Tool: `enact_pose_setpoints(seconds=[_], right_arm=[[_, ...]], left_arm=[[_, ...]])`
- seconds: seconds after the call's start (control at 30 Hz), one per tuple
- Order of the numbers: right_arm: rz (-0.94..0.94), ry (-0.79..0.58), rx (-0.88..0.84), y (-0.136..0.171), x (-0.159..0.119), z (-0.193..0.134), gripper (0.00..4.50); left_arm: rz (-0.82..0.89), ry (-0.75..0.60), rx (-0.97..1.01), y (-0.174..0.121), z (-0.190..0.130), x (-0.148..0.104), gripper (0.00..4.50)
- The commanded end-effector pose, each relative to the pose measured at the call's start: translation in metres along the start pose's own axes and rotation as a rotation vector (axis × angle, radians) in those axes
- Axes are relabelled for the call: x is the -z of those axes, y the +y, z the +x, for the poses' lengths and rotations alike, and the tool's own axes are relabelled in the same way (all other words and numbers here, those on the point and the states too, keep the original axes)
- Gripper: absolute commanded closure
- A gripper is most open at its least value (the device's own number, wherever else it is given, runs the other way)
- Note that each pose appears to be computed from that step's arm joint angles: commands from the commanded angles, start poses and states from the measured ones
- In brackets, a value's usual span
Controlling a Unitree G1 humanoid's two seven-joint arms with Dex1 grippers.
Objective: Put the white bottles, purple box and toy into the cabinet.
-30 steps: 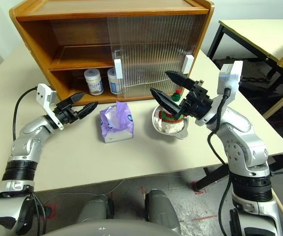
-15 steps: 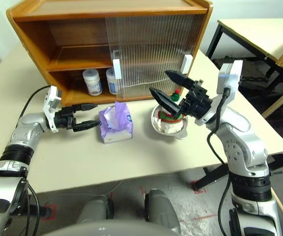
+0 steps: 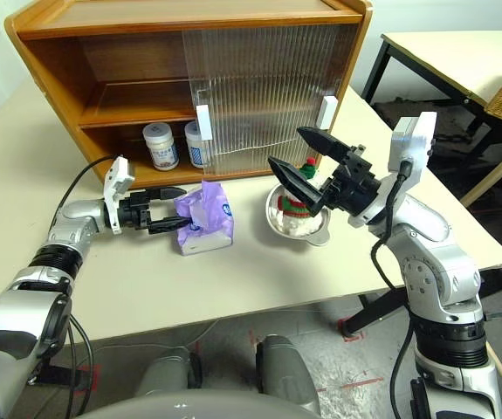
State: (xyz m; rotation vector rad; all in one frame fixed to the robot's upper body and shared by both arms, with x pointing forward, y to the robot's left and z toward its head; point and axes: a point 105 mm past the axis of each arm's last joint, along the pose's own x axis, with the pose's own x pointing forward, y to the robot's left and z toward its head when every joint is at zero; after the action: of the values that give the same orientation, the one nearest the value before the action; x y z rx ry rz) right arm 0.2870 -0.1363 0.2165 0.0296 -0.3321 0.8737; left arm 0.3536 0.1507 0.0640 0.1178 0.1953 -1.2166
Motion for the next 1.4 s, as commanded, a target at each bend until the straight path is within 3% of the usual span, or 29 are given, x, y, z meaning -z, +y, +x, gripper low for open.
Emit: enact_pose_setpoints(seconds=[0.03, 0.43, 0.47, 0.57, 0.8, 0.9, 1.1, 1.23, 1.4], right_arm=[[-0.012, -0.002, 0.005, 0.001, -0.005, -0.002, 0.00], [-0.014, -0.002, 0.011, 0.001, -0.005, -0.002, 0.00], [-0.013, -0.003, 0.010, 0.000, -0.005, -0.002, 0.00], [-0.012, -0.005, 0.008, -0.001, -0.005, -0.001, 0.00], [-0.013, -0.007, 0.003, -0.002, -0.004, 0.001, 0.00], [-0.014, -0.008, 0.000, -0.003, -0.004, 0.002, 0.00], [-0.014, -0.009, -0.006, -0.003, -0.003, 0.003, 0.00], [-0.007, -0.014, -0.014, -0.003, -0.001, 0.006, 0.00], [0.005, -0.025, -0.036, -0.001, 0.003, 0.012, 0.00]], left_arm=[[0.010, 0.044, -0.046, 0.006, 0.003, 0.006, 0.01], [0.003, 0.132, -0.128, 0.015, -0.005, 0.019, 0.01], [0.001, 0.130, -0.128, 0.015, -0.006, 0.019, 0.18], [-0.004, 0.127, -0.125, 0.016, -0.008, 0.017, 0.92], [0.007, 0.110, -0.106, 0.015, -0.008, 0.011, 3.62], [0.015, 0.102, -0.099, 0.015, -0.008, 0.008, 4.46], [-0.018, 0.040, -0.057, 0.014, -0.014, -0.017, 4.46], [-0.037, -0.019, -0.064, 0.012, -0.031, -0.053, 4.46], [-0.055, -0.051, -0.099, 0.006, -0.054, -0.081, 4.46]])
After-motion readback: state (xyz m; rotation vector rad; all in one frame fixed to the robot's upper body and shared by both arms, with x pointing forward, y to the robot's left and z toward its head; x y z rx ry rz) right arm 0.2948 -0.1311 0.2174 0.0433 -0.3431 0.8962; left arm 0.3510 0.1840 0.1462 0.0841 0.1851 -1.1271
